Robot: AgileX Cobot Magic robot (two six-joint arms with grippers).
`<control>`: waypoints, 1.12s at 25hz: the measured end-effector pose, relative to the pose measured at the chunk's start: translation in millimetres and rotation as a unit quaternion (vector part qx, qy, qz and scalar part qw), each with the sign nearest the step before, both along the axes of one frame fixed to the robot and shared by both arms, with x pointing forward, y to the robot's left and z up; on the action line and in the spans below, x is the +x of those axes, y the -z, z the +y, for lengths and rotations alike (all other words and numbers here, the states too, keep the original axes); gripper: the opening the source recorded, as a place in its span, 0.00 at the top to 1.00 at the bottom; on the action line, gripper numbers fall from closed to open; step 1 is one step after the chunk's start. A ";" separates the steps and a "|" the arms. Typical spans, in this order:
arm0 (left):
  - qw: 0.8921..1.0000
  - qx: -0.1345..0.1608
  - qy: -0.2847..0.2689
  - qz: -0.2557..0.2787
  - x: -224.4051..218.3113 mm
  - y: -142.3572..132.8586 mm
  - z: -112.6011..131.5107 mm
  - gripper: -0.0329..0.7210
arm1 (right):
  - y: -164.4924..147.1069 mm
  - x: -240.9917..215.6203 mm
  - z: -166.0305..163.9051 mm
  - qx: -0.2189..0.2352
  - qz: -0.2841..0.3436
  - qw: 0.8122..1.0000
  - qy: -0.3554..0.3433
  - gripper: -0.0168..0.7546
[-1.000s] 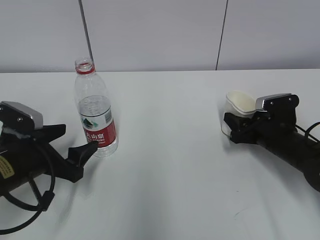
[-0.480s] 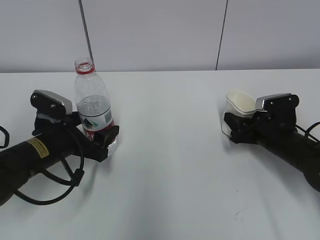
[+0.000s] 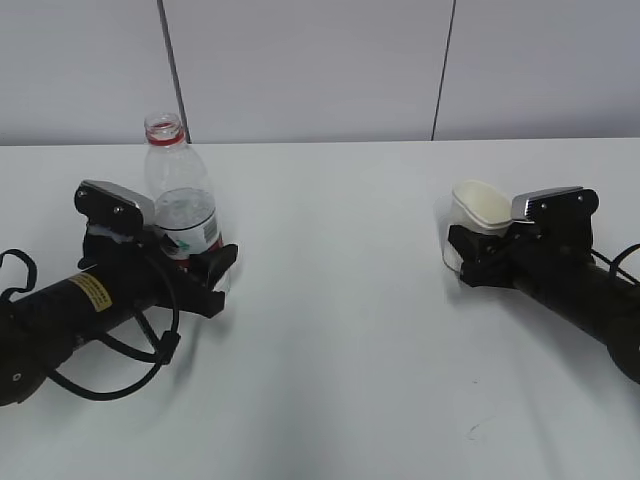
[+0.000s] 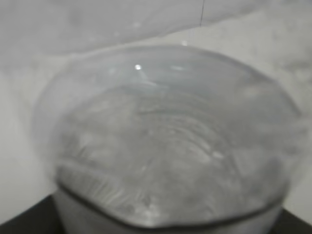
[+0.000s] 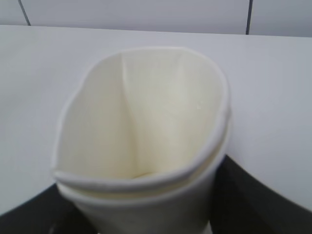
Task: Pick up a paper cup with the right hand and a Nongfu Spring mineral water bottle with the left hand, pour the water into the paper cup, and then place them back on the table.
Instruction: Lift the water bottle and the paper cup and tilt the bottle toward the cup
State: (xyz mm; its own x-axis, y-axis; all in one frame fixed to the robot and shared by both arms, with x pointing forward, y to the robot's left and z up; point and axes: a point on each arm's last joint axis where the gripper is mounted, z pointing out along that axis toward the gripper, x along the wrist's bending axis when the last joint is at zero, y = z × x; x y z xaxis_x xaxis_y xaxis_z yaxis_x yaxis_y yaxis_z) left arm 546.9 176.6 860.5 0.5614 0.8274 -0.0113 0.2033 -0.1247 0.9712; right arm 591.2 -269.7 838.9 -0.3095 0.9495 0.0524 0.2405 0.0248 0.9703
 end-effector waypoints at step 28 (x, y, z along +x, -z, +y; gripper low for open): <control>0.995 0.076 0.016 -0.068 1.2 -34.3 0.7 0.47 | -22.8 -23.3 63.8 0.011 0.003 0.960 -0.280 0.42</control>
State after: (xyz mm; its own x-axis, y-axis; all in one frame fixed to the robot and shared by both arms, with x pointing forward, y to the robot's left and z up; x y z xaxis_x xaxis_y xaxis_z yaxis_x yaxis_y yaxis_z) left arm 548.0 177.3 894.7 0.5760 0.7953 0.1892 0.0657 -0.2757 0.9590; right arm 567.9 -205.9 861.7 -0.7706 0.6332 0.0729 0.2002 0.1318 0.9709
